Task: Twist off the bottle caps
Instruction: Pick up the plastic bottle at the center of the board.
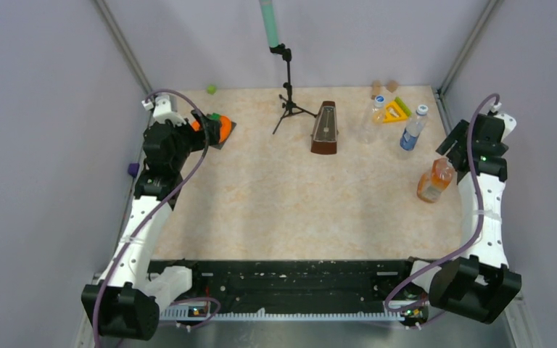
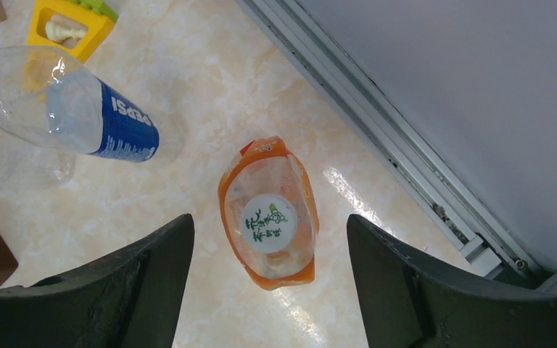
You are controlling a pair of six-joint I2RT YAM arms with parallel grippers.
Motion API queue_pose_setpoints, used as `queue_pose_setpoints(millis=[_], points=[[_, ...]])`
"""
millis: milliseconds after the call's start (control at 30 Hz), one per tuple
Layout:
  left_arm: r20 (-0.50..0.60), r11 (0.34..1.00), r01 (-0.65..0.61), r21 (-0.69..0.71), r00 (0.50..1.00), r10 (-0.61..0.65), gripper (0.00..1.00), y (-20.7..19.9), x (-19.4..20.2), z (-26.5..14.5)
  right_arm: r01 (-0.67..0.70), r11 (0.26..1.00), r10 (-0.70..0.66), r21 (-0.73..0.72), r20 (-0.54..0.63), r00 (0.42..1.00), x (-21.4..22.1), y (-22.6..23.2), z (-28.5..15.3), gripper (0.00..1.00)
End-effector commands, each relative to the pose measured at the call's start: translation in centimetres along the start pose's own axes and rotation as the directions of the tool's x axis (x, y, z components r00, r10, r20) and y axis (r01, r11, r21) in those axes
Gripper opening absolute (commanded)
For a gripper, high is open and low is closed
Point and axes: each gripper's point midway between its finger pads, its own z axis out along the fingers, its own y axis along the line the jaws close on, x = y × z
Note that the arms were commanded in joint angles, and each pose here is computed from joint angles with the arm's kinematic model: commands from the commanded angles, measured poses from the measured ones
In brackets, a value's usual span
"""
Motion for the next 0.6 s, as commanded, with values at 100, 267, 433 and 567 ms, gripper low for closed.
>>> queue_pose_setpoints(millis=[100, 267, 433, 567], points=[[0.036, 0.999, -0.018, 0.040, 0.999, 0.017, 0.91, -1.3, -2.5, 0.6, -0.026, 0.999, 0.026, -0.023, 0.003, 1.000, -0.4, 0.9, 2.1, 0.72], [0.028, 0.999, -0.018, 0.039, 0.999, 0.017, 0.90, -1.3, -2.5, 1.0, -0.015, 1.000, 0.015, -0.019, -0.024, 1.000, 0.5, 1.0, 2.8, 0.68], [0.016, 0.999, -0.005, 0.044, 1.000, 0.004, 0.89, -1.3, -2.1, 1.4, -0.011, 0.999, 0.010, -0.031, -0.028, 1.000, 1.0, 1.1, 3.1, 0.64], [0.006, 0.999, -0.001, 0.045, 1.000, 0.001, 0.87, -1.2, -1.7, 1.6, -0.007, 1.000, 0.006, -0.029, -0.039, 0.999, 1.3, 1.1, 3.4, 0.61]])
